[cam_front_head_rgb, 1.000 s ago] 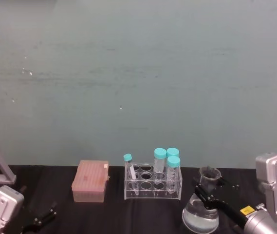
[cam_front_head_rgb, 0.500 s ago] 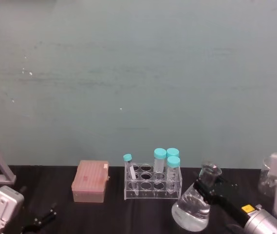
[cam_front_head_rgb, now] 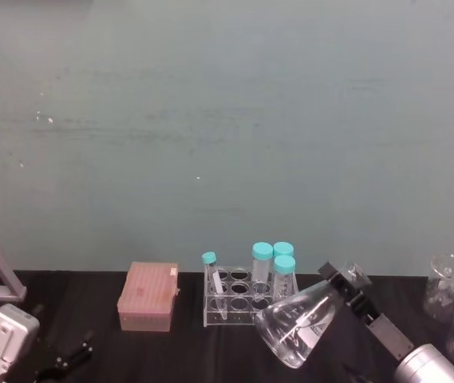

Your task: Pick up the beaker with the right gripper, shake it three times, and then put it down.

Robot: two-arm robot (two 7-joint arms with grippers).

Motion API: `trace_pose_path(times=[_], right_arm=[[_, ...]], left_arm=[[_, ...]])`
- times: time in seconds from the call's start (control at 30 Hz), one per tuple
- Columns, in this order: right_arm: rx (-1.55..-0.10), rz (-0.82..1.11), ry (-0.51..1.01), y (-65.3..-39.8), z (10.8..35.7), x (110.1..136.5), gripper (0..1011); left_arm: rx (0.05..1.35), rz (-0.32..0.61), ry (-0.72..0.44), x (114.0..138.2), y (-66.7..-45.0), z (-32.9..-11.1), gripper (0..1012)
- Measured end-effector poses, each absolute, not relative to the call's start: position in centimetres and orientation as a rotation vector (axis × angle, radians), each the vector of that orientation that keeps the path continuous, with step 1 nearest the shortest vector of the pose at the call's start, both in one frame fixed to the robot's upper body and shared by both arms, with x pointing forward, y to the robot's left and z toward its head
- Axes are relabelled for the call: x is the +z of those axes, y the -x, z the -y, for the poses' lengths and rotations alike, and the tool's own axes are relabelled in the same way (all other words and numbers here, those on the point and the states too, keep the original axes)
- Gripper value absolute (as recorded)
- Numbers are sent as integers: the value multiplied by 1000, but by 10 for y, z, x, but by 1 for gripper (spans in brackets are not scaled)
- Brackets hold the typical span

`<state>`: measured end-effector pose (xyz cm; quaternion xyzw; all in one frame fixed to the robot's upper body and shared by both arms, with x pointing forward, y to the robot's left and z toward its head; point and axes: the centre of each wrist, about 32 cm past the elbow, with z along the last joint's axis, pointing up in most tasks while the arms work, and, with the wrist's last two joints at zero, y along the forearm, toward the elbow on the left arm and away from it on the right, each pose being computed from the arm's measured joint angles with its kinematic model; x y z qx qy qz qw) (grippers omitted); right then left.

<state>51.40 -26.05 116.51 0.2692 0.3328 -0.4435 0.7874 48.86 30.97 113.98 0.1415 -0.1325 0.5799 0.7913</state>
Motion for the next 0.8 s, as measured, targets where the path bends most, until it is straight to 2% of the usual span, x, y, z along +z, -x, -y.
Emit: trace_pose_path(times=[0.5,0.63,0.8], right_arm=[[-973,-895,-651,-511,258,1164,456],[-989,-850,-600,-513,262,1165,456],[-1041,-620,-389,-521,278,1171,456]], left_arm=[[1248,285,-304,1140,-489,-310,1000],[1248,285,-304,1140,-489,-310,1000],[1248,285,-304,1140,-489,-310,1000]])
